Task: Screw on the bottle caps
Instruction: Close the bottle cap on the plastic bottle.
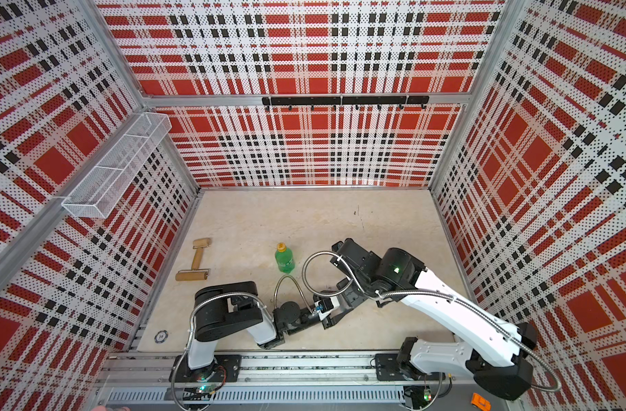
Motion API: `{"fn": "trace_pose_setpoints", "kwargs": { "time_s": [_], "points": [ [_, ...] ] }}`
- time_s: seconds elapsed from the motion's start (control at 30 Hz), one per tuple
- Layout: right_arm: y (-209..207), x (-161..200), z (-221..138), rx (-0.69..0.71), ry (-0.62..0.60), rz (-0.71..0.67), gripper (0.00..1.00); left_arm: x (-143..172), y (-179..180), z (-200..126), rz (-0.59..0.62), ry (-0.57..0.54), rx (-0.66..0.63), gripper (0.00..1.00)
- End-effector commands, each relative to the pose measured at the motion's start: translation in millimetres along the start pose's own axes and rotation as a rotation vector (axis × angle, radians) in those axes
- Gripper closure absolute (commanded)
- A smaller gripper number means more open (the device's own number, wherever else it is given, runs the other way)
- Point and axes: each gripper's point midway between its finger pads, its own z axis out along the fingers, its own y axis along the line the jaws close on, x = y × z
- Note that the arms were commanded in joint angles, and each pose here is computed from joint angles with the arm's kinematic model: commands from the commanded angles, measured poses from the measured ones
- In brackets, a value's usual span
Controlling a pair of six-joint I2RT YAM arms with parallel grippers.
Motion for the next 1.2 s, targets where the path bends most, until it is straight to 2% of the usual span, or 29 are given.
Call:
{"fn": "trace_pose_setpoints", "kwargs": {
  "time_s": [0.0, 0.13, 0.4, 0.6, 1.17],
  "points": [
    [-1, -20, -26, -0.025, -0.104, 0.024, 0.37, -11, -1, 3, -0.009, -0.048, -0.004, 0.41],
    [-13, -22, -40, 0.015, -0.139, 0.059, 0.33, -16, 0, 2, -0.011, -0.056, -0.003, 0.42],
    [-23, 2, -39, 0.032, -0.107, 0.098, 0.34, -29, 1, 0, -0.029, -0.086, 0.002, 0.41],
    [-24, 15, -26, 0.048, -0.064, 0.108, 0.34, -29, 0, -2, -0.026, -0.085, 0.011, 0.41],
    [-25, 10, -4, 0.086, -0.022, 0.084, 0.36, -27, -8, -3, -0.014, -0.081, 0.029, 0.42]
  ]
}}
